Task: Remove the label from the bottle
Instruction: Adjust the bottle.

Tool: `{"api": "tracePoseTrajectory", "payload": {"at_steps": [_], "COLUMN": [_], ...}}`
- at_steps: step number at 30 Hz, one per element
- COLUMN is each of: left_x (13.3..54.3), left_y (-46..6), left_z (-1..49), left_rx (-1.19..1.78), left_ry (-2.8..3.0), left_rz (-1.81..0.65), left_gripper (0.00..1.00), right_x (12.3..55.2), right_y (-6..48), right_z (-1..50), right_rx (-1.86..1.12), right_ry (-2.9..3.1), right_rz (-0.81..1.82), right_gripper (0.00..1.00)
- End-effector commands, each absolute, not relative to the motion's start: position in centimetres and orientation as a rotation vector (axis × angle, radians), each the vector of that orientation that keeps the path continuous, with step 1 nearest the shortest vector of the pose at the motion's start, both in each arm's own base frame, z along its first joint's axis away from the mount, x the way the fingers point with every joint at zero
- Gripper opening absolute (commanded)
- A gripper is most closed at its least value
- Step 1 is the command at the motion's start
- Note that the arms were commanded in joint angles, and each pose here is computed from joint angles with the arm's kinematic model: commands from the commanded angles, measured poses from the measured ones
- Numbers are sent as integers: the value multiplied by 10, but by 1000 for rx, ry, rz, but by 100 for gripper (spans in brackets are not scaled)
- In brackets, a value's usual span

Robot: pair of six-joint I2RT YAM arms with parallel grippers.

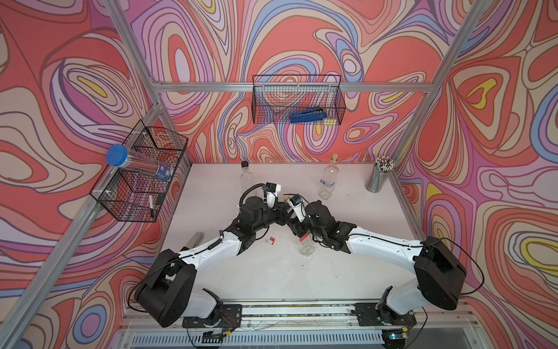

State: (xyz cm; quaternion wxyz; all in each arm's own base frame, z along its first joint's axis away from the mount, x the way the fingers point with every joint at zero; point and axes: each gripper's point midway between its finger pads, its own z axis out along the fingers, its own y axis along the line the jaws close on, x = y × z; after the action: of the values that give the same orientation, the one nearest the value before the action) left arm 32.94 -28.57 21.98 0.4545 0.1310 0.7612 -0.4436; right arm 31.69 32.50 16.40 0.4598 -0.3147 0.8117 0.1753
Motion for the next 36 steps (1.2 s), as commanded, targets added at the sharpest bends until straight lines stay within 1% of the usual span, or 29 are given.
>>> {"api": "tracePoseTrajectory", "payload": {"at_steps": [1,4,8,10,14,19,20,22,27,31,36], "left_x": [329,328,325,324,322,321,321,320,320,319,318], "left_y": [-294,-293,-293,-293,-292,-291,-291,-291,-290,-290,-290], "left_z": [261,259,257,257,257,256,256,257,257,258,258], "left_rx": [333,339,351,356,359,361,363,366,369,375,380], "left_ry": [1716,1729,1734,1734,1731,1730,1730,1727,1725,1723,1721], "left_rz": [-1171,-1156,-1151,-1150,-1146,-1142,-1142,-1141,-1136,-1132,-1126], "left_gripper": [0,0,0,0,0,0,0,0,0,0,0], "right_x": [291,290,290,289,289,289,288,287,286,284,283], "right_y": [356,356,355,356,356,356,356,356,355,352,351], "right_z": [168,167,166,166,164,166,166,166,166,166,168], "right_rx": [-910,-911,-905,-906,-905,-902,-904,-908,-909,-906,-901], "right_ry": [1946,1955,1961,1963,1968,1967,1968,1970,1973,1976,1975], "right_rz": [557,563,563,567,570,576,576,579,580,575,578], "right_gripper": [0,0,17,28,38,43,45,53,64,70,72]}}
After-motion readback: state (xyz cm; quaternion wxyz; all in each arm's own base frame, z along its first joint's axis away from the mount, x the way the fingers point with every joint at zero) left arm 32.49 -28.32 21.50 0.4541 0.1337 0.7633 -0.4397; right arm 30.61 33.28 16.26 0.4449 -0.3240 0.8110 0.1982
